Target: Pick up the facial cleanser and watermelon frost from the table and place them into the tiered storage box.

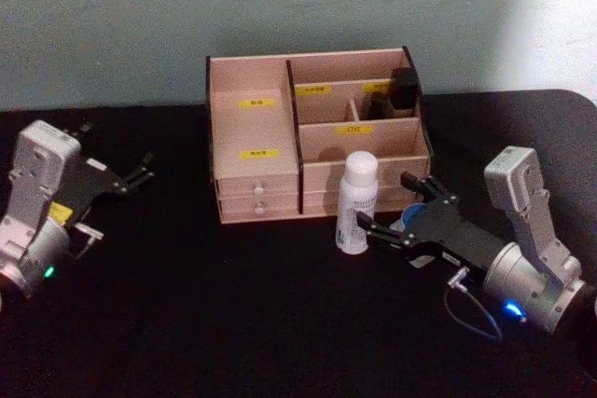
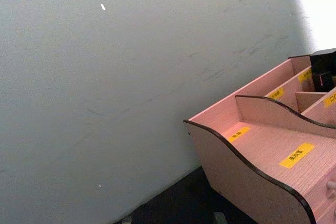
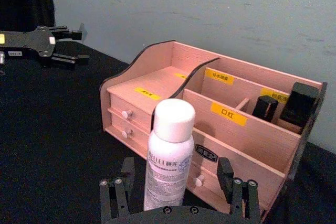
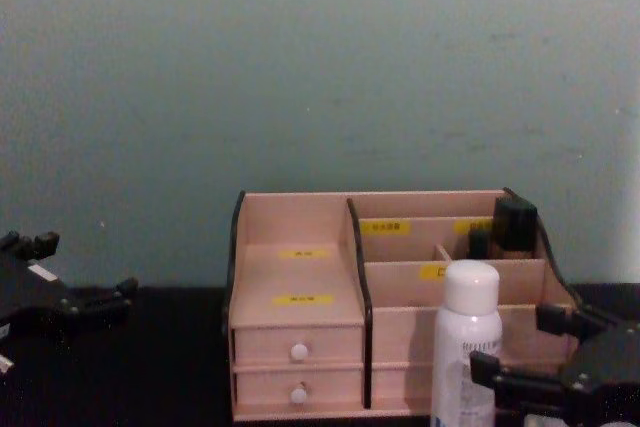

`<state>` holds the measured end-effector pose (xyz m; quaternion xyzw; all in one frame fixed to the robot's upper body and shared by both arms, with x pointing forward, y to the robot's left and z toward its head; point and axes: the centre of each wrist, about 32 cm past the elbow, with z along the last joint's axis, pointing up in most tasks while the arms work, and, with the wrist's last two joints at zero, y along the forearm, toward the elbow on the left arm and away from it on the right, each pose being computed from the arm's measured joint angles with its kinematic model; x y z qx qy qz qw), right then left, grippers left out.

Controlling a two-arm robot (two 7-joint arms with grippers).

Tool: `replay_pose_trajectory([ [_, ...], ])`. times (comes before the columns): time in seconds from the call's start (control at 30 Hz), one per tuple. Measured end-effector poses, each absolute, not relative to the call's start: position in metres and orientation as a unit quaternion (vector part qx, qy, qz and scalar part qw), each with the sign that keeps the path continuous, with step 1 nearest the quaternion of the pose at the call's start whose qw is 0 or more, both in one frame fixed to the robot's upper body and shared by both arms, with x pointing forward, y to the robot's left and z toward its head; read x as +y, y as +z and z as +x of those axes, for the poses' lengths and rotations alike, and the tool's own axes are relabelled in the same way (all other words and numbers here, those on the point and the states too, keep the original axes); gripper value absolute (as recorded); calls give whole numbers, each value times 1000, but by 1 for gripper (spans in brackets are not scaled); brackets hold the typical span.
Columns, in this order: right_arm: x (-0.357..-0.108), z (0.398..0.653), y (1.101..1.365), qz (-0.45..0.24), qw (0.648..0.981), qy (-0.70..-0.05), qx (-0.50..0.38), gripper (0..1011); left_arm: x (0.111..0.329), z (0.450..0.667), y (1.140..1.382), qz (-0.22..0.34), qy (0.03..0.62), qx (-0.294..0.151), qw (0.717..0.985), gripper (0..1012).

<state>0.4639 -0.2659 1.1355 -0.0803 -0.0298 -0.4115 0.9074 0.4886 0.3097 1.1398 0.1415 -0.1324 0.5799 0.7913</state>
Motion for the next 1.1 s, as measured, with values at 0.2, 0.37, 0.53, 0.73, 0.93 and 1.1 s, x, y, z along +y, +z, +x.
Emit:
replay_pose_trajectory([
  [0.2,-263,468,1134,-80,909,-408,-24,1003,310,489,1140,141,580,-132,791,1001],
  [0.37,-261,474,1132,-80,911,-405,-17,1003,310,489,1140,141,580,-132,791,1001],
  [0.53,-259,481,1131,-81,912,-402,-14,1003,310,489,1140,141,580,-132,791,1001],
  [0.73,-255,488,1130,-82,914,-397,-12,1002,310,489,1140,141,580,-132,791,1001],
  [0.93,-251,490,1129,-82,917,-391,-8,1002,310,489,1140,141,580,-132,791,1001],
  [1.1,-249,491,1127,-82,917,-389,-2,1003,310,489,1140,141,580,-132,791,1001],
])
